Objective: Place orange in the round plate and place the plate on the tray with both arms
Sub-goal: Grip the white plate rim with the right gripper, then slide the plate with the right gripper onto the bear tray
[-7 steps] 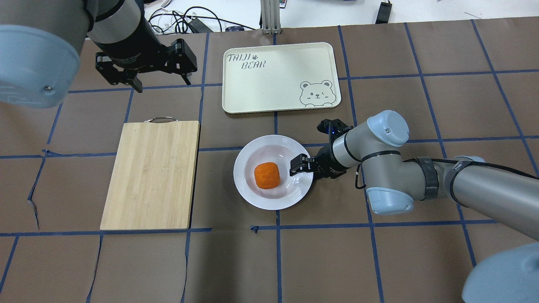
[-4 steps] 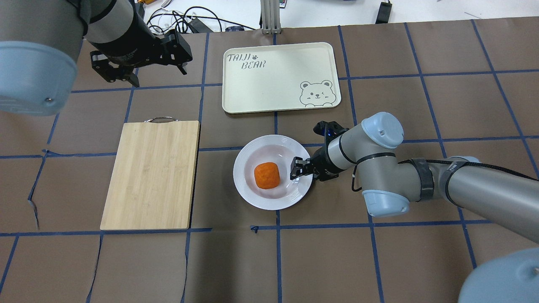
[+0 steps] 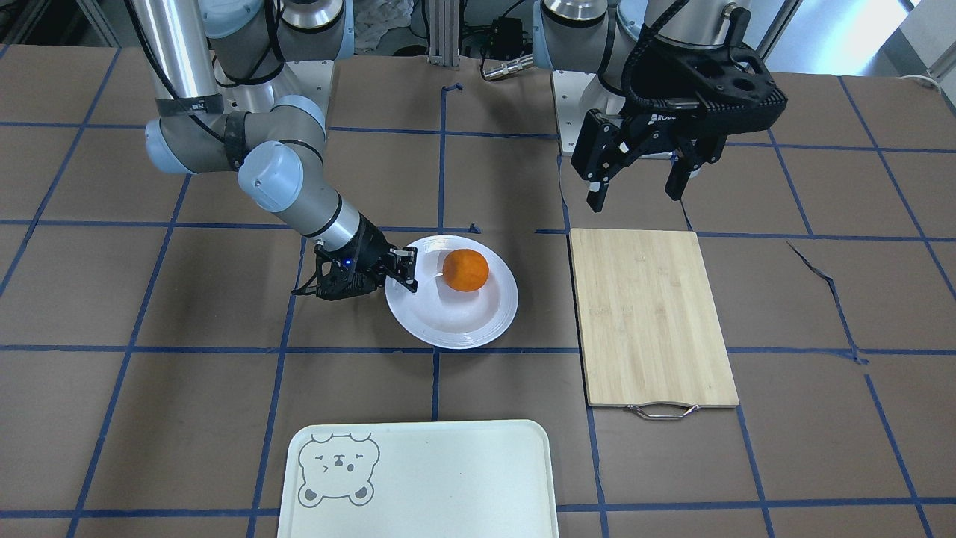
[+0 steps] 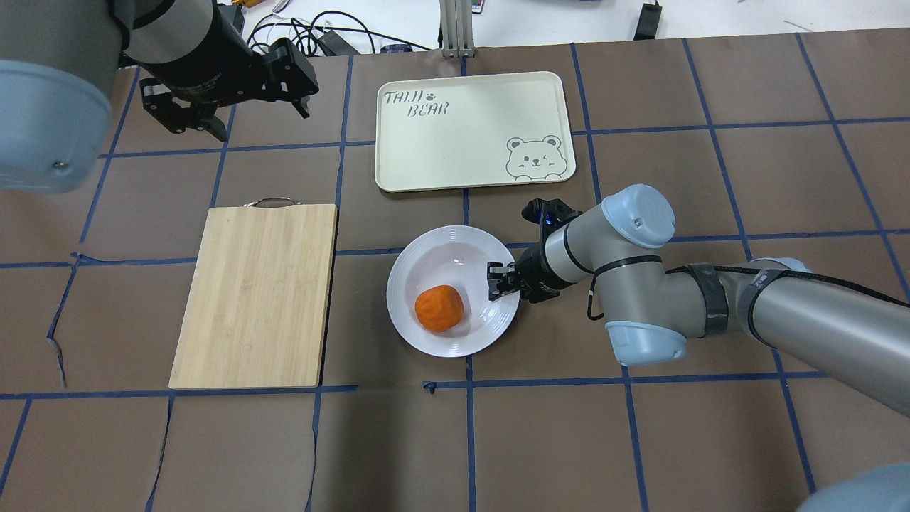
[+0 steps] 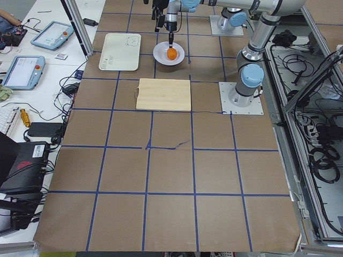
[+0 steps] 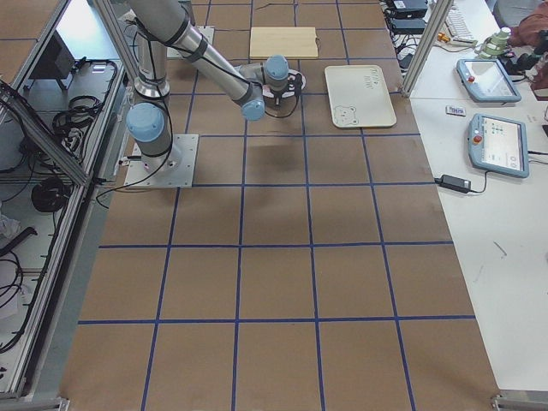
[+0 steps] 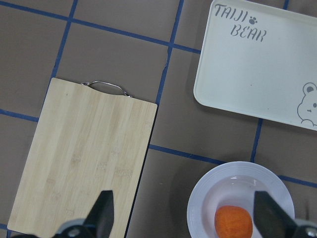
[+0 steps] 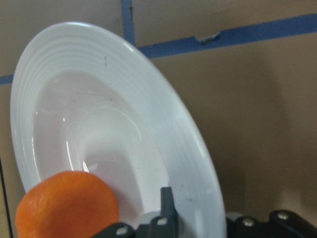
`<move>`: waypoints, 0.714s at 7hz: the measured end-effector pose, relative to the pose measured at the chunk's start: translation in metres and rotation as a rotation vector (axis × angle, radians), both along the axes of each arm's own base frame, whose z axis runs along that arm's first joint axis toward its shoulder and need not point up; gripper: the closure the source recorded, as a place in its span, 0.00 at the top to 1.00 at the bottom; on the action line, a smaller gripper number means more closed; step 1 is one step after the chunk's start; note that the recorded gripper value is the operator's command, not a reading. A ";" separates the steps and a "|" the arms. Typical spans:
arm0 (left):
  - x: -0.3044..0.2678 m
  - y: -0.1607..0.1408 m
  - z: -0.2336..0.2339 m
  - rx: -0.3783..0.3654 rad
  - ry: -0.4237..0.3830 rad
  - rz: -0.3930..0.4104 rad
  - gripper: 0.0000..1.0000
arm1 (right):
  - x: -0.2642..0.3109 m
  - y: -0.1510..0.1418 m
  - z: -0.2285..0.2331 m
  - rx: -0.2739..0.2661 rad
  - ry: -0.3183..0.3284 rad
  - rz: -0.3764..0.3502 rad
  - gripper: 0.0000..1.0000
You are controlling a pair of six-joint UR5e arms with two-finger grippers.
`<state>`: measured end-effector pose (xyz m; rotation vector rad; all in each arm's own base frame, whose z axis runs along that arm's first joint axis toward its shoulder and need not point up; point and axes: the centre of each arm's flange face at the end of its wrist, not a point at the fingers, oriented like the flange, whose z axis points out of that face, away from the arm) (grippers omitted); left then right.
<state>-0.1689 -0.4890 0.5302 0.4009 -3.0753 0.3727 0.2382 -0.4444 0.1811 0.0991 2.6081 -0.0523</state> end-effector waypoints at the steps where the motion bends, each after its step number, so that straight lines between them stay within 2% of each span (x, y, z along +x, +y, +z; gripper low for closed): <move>1: 0.000 0.000 -0.001 0.001 -0.002 0.001 1.00 | 0.004 0.001 0.012 -0.009 -0.009 -0.014 0.00; 3: 0.000 -0.001 -0.003 0.006 -0.001 0.001 1.00 | 0.006 0.001 0.022 0.021 -0.052 -0.071 0.00; 5: 0.000 -0.001 -0.001 0.001 -0.001 0.002 1.00 | 0.004 -0.030 0.040 0.022 -0.097 -0.141 0.00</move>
